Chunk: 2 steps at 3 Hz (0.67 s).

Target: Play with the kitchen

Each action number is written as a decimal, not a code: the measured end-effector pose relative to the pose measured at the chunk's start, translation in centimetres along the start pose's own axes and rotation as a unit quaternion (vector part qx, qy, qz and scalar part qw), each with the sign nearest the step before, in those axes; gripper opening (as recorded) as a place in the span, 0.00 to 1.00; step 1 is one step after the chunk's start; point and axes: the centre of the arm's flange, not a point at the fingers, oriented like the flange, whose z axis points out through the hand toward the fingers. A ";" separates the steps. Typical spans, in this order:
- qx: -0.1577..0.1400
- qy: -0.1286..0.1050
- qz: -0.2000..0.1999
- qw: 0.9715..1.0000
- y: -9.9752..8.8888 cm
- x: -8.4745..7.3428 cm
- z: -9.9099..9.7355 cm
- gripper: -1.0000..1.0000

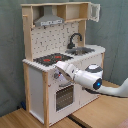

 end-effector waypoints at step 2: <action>0.035 0.058 0.002 0.998 -2.4 -2.4 0.4 1.00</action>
